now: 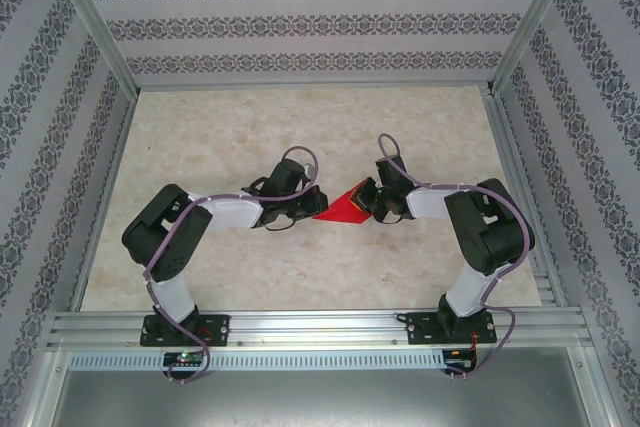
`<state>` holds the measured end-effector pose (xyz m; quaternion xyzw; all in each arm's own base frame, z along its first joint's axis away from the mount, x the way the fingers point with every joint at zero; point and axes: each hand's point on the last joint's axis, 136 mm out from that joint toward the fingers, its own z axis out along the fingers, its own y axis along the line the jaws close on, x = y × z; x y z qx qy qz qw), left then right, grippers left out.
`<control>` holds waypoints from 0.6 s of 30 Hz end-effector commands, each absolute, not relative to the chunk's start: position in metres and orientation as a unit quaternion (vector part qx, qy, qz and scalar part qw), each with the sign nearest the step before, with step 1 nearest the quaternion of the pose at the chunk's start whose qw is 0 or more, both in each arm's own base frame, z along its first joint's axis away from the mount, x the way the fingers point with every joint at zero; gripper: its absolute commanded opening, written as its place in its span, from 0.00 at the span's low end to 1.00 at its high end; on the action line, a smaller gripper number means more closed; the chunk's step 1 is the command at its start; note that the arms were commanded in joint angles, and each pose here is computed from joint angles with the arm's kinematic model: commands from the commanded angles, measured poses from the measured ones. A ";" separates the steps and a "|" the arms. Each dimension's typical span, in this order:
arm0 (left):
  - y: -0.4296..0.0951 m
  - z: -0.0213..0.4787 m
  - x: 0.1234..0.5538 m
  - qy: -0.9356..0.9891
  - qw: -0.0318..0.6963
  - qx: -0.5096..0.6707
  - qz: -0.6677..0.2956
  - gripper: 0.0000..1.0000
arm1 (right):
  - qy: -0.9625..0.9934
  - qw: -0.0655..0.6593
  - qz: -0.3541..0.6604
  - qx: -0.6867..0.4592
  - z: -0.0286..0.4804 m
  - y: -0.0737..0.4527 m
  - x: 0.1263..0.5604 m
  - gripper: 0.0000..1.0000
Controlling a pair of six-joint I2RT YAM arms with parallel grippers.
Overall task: Fold a paper plane with a square sheet of paper (pick it up from the middle)
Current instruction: Fourth fold the wing at the center of the table.
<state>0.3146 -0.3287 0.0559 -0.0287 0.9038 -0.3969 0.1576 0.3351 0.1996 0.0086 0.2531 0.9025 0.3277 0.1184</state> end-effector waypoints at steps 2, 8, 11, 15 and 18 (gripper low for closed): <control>-0.353 0.060 0.324 0.887 0.153 -0.019 -0.436 0.08 | 0.933 0.058 0.182 0.306 -0.055 0.146 0.286 0.04; -0.365 0.046 0.322 0.891 0.133 -0.042 -0.433 0.08 | 0.932 0.059 0.179 0.310 -0.056 0.145 0.285 0.04; -0.366 0.041 0.322 0.893 0.135 -0.059 -0.426 0.08 | 0.932 0.059 0.179 0.310 -0.057 0.146 0.285 0.04; -0.354 0.029 0.326 0.905 0.145 -0.087 -0.391 0.08 | 0.932 0.059 0.177 0.309 -0.058 0.145 0.283 0.04; -0.341 0.018 0.326 0.915 0.147 -0.110 -0.358 0.09 | 0.933 0.057 0.175 0.311 -0.059 0.145 0.282 0.04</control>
